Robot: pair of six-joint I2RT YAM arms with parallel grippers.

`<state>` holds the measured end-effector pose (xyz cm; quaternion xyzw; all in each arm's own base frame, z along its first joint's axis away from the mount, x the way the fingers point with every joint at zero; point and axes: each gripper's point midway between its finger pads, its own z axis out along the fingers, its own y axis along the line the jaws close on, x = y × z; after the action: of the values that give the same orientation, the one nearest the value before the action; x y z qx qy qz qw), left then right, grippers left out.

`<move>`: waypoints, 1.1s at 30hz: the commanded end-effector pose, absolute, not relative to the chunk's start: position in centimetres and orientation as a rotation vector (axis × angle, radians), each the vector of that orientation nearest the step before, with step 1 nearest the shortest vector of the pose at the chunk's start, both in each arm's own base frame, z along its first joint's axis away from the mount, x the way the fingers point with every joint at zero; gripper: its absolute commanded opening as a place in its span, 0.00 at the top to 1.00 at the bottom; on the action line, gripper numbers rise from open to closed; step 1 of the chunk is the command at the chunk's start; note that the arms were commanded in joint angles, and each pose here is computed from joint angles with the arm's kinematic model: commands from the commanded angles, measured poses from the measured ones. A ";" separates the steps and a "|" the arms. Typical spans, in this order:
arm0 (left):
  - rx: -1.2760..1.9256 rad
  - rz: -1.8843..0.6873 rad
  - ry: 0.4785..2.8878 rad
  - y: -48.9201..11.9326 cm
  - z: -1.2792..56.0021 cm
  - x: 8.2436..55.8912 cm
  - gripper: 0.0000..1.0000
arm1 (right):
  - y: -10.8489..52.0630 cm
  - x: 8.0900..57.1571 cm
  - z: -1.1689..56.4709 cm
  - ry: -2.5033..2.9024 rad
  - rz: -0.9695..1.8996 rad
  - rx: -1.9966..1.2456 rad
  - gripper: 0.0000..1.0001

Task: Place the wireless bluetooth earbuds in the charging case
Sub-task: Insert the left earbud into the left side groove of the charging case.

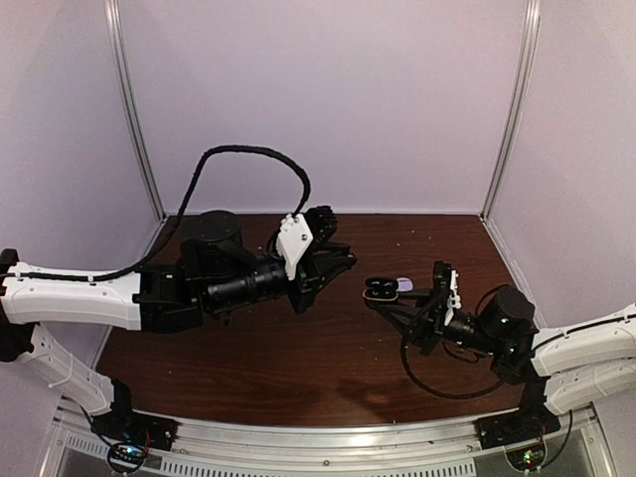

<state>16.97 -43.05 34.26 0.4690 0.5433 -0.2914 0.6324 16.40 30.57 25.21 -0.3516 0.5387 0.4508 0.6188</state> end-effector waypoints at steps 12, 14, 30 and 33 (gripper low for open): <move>1.127 -0.666 1.159 -44.7 33.5 16.2 0.84 | 31.5 16.6 28.6 1.173 1.203 -0.697 1.00; 1.133 -0.655 1.166 -44.8 33.2 16.3 0.84 | 31.6 16.5 28.8 1.167 1.212 -0.701 1.00; 1.169 -0.655 1.172 -45.3 32.2 16.2 0.85 | 32.0 16.1 28.9 1.160 1.238 -0.721 1.00; 1.177 -0.659 1.177 -45.5 31.9 16.1 0.86 | 32.1 16.0 29.0 1.157 1.241 -0.724 1.00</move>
<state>16.55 -44.91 32.06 0.5074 0.5229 -0.2801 0.6250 16.39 31.84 26.98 -0.3134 0.5270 0.5211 0.5938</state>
